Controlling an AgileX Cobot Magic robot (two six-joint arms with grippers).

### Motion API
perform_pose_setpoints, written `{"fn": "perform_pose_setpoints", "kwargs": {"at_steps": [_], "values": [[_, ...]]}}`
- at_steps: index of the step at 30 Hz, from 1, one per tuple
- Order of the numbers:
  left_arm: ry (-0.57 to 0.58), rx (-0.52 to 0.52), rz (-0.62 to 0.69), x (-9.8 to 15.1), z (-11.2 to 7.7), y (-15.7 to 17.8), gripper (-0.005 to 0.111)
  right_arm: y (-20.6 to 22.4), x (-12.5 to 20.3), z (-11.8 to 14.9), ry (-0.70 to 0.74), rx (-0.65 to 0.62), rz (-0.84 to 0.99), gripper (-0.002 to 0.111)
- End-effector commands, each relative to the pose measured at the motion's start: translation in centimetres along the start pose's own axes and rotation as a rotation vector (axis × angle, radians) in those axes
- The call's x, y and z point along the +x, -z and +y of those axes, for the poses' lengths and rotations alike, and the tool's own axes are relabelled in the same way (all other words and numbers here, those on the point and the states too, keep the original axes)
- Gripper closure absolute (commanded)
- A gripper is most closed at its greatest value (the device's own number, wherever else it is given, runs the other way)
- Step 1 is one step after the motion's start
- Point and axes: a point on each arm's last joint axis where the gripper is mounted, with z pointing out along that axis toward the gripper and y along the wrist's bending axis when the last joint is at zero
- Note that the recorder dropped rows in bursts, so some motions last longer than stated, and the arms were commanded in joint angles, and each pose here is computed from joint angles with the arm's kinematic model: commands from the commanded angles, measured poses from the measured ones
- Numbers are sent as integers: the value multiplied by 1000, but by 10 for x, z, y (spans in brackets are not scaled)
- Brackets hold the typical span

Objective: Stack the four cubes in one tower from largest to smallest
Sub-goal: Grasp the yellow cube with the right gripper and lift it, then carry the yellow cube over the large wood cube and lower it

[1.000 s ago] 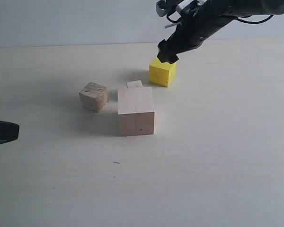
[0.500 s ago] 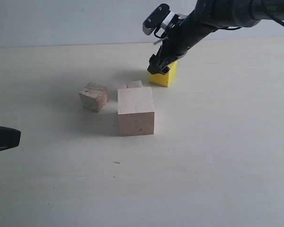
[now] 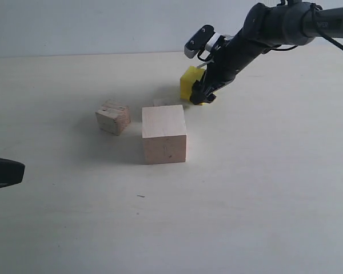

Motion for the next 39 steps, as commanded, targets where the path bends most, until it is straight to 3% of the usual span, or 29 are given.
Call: {"fn": "perform_pose_setpoints", "kwargs": {"at_steps": [1,11,15,20,28,34,39], "values": [[2,11,-3,-2,-1,0,107,4,-7,3,0,-48,-53,34],[1,10,-1,-2,-1,0,107,18,-8,5,68,-69,4,108],[1,10,-1,-2,-1,0,107,50,-21,2,70,-17,-1,108],[1,32,8,-1,-3,0,107,102,-41,11,112,-63,-50,108],[1,38,10,-1,-4,0,107,163,-57,43,273,-284,-134,108],[-2,36,14,0,-4,0,107,164,-70,67,344,-372,-177,108],[-7,34,14,0,-3,0,107,149,-78,102,462,-404,-96,108]]}}
